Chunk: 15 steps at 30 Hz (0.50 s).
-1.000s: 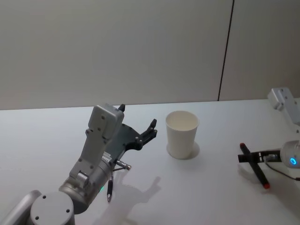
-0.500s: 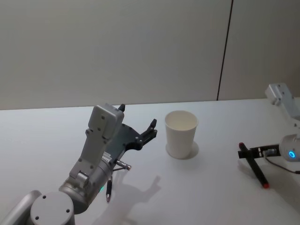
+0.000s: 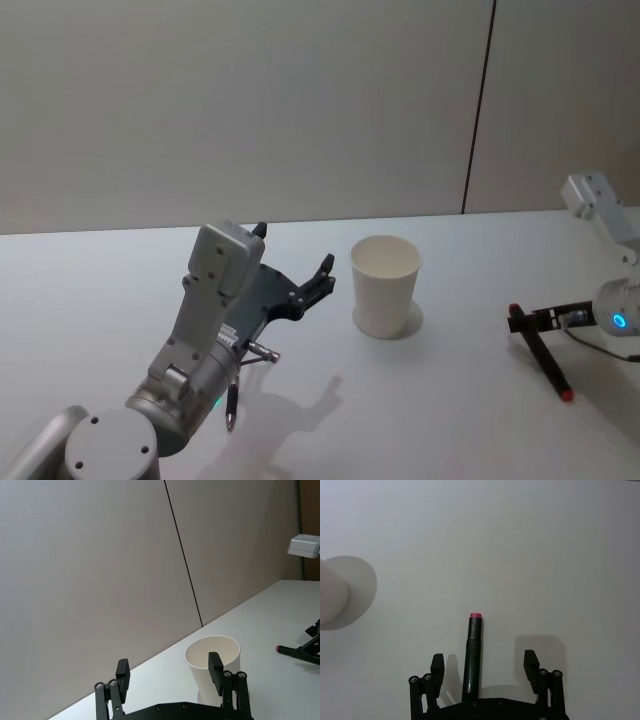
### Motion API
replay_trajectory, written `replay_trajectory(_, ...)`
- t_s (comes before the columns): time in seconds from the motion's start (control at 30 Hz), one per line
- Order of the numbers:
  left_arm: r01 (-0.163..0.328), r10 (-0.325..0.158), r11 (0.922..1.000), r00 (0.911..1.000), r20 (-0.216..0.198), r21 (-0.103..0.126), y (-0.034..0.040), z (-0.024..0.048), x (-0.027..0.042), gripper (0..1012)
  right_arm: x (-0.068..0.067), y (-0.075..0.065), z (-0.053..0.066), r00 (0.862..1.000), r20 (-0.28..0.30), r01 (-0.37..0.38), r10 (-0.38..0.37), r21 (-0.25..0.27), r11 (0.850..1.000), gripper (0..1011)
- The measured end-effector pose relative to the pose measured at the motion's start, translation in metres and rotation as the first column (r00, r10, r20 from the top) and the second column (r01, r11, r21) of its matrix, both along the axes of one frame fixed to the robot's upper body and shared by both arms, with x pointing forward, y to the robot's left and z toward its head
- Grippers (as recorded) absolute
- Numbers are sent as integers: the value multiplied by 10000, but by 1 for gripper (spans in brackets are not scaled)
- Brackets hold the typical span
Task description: Place the pen into the pen holder.
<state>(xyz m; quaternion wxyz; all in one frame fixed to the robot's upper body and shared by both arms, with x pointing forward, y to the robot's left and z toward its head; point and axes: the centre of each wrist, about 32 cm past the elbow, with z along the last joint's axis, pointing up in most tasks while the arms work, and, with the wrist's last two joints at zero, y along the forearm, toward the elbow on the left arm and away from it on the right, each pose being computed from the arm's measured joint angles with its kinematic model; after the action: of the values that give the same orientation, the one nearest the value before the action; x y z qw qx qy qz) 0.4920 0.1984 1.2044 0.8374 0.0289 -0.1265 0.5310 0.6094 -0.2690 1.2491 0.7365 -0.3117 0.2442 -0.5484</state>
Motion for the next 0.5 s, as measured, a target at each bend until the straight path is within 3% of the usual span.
replay_trajectory(0.5, 0, 0, 10000, 10000, 0, 0, 0, 0, 0, 1003, 101, 29, -34, 9998, -101, -195, 195, -21, 9998, 1002)
